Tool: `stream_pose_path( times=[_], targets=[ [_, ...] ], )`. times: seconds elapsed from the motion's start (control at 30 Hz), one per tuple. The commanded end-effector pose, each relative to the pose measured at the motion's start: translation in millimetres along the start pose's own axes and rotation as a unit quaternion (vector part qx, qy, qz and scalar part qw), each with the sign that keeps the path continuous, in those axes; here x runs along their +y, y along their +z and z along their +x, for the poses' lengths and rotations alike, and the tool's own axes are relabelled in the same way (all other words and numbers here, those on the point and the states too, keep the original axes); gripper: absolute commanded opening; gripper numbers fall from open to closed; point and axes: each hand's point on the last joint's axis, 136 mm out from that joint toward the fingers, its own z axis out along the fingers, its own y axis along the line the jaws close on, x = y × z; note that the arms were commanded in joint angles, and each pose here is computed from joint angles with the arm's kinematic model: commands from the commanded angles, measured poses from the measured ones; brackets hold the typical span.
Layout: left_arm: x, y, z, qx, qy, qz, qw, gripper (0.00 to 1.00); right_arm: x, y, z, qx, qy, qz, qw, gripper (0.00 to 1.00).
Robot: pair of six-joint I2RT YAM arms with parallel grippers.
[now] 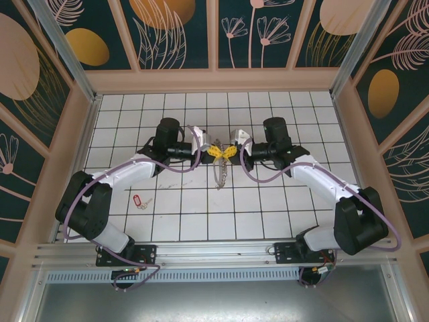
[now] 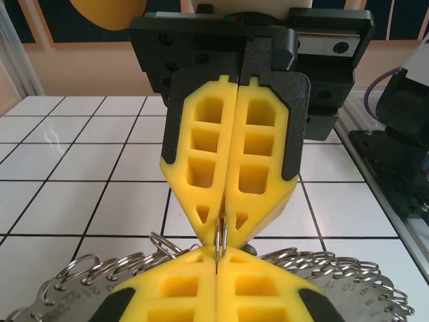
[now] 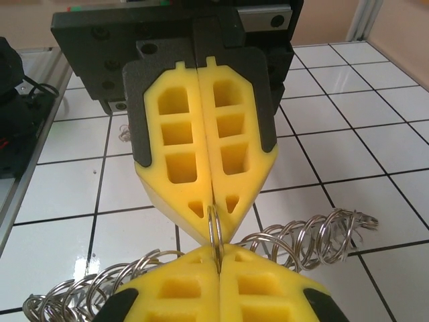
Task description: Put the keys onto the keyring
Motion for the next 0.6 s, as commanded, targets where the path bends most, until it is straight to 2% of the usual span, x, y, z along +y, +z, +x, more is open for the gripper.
stream_pose_path(
  times=[0.0,0.27,0.57],
  targets=[
    [-10.8,-0.9,-21.9,-0.021,0.034,0.022,0.999,0.01,1.2,-3.5,-9.6,-0.018,-0.019,-0.001,1.0,0.0],
    [1.1,-0.6,4.9,0.078,0.024,0.007,0.997,0.22,-4.4,0.3,-3.7,0.032,-0.031,0.018,0.999,0.0],
    [3.8,-0.6,8.1,0.102,0.026,0.007,0.994,0.31,-2.9,5.5,-4.7,0.04,-0.036,0.017,0.998,0.0]
  ],
)
